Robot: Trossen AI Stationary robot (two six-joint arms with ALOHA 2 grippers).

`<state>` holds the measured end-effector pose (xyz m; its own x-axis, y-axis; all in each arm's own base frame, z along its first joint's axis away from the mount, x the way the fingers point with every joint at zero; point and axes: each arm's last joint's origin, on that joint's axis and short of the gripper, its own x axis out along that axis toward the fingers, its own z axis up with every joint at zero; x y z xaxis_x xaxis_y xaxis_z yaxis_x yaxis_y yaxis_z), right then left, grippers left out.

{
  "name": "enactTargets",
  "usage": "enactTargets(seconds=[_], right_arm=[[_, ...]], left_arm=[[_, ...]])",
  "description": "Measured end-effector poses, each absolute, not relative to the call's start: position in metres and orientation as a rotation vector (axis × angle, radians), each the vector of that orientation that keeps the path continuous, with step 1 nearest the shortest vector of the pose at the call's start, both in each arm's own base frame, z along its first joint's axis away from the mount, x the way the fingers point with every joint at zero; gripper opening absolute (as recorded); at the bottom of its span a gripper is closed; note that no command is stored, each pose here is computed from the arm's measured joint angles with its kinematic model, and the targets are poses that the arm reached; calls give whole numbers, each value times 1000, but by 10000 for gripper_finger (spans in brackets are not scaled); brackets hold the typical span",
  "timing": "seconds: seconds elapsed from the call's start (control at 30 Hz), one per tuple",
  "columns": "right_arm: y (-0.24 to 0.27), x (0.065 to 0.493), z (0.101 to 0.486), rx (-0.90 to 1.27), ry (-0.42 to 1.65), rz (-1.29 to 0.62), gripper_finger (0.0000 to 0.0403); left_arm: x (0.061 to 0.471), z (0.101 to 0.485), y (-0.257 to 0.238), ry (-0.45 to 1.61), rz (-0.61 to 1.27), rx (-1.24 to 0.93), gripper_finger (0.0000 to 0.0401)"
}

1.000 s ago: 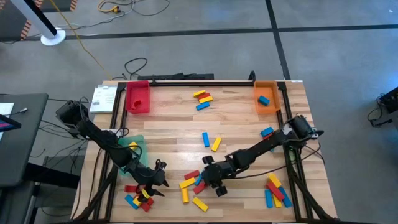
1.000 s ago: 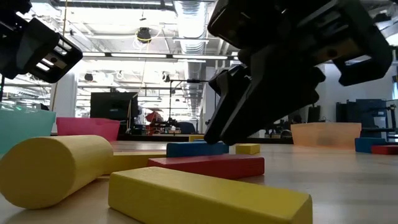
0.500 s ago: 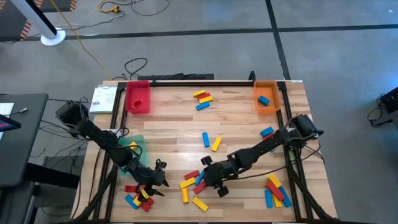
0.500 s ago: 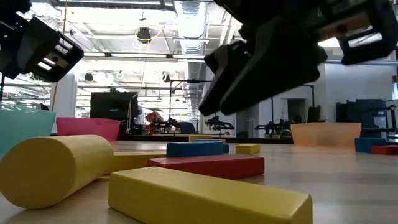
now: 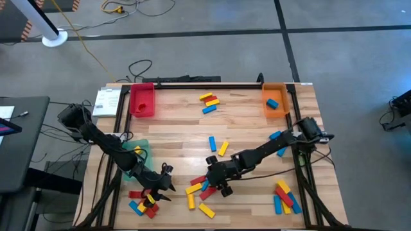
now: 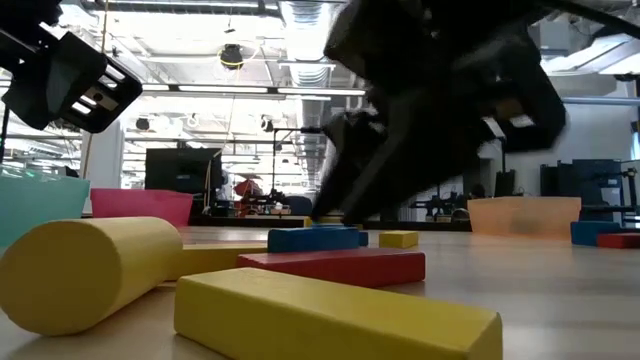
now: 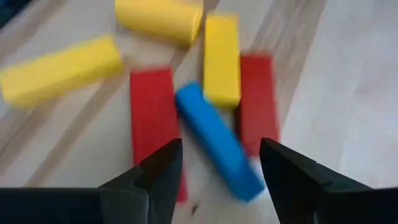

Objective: Sort blocks
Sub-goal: Put the blue block into the orange bin

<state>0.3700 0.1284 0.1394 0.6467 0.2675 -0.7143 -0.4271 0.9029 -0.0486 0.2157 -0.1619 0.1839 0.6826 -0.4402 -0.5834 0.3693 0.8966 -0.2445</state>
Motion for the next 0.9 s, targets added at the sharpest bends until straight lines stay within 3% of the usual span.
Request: enactTargets(seconds=[0.23, 0.5, 0.6, 0.9], right_arm=[[125, 371, 134, -195, 801, 385, 206], [122, 370, 133, -209, 829, 380, 73], [121, 369, 133, -198, 843, 377, 43], [121, 369, 132, -173, 856, 368, 71]], left_arm=[[216, 184, -162, 677, -460, -96, 204], [218, 184, -160, 674, -449, -102, 204], [218, 184, -160, 674, -450, -101, 204], [218, 184, -160, 673, -451, -99, 204]])
